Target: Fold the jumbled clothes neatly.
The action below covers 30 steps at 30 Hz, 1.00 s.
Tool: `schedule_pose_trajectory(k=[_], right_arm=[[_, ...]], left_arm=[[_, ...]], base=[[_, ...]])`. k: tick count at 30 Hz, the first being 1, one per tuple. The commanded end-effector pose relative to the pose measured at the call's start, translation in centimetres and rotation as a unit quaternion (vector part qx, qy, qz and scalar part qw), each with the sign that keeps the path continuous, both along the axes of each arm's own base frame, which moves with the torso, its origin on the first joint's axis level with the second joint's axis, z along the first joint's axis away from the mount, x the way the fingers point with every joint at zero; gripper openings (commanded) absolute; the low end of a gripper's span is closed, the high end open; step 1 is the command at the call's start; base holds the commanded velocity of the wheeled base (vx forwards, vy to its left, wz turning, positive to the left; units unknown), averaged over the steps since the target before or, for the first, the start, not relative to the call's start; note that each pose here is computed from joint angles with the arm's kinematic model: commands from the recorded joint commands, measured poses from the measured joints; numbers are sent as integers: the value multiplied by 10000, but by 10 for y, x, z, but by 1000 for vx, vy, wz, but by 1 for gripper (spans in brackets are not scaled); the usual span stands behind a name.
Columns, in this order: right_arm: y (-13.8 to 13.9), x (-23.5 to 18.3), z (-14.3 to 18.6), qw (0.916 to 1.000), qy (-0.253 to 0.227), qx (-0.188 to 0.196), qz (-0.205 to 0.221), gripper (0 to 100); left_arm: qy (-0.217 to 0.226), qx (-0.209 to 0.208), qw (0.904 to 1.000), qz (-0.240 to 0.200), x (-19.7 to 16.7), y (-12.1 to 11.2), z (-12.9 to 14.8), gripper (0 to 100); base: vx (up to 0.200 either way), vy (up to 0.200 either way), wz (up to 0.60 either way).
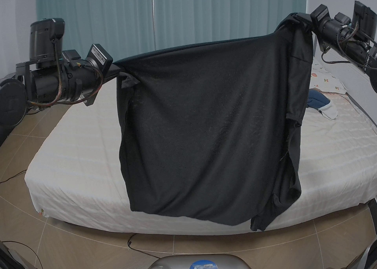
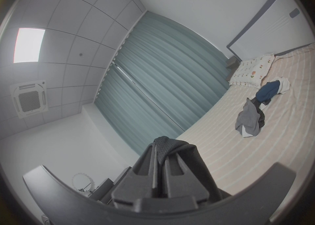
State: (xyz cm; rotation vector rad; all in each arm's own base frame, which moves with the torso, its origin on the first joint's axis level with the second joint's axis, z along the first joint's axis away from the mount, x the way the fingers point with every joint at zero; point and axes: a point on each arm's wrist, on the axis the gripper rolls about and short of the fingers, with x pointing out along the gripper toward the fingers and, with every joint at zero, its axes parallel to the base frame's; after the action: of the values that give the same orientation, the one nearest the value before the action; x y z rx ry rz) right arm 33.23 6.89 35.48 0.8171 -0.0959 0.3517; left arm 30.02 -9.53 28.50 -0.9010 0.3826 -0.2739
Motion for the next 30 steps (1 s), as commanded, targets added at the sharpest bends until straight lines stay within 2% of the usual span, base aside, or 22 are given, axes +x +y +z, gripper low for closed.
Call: schedule_pose_trajectory(k=[1, 7, 13, 21, 30], right_arm=[[5, 34, -35, 9990, 447, -95, -27, 0], [-7, 54, -53, 9982, 567, -91, -177, 0], [-3, 88, -100, 9946, 1003, -169, -223, 0], [13, 124, -156, 9907, 1329, -247, -140, 0], [24, 167, -231, 9816, 1802, -338, -538, 0]], left_arm=[[404, 85, 9990, 188, 38, 3, -29, 0], [612, 136, 9978, 228, 62, 1, -48, 0], [1051, 249, 9939, 210, 101, -12, -92, 0], [1446, 344, 9887, 211, 132, -21, -139, 0], [1888, 474, 9806, 219, 157, -28, -195, 0]], base=[[200, 0, 0], [200, 0, 0], [200, 0, 0], [0, 0, 0], [0, 0, 0]])
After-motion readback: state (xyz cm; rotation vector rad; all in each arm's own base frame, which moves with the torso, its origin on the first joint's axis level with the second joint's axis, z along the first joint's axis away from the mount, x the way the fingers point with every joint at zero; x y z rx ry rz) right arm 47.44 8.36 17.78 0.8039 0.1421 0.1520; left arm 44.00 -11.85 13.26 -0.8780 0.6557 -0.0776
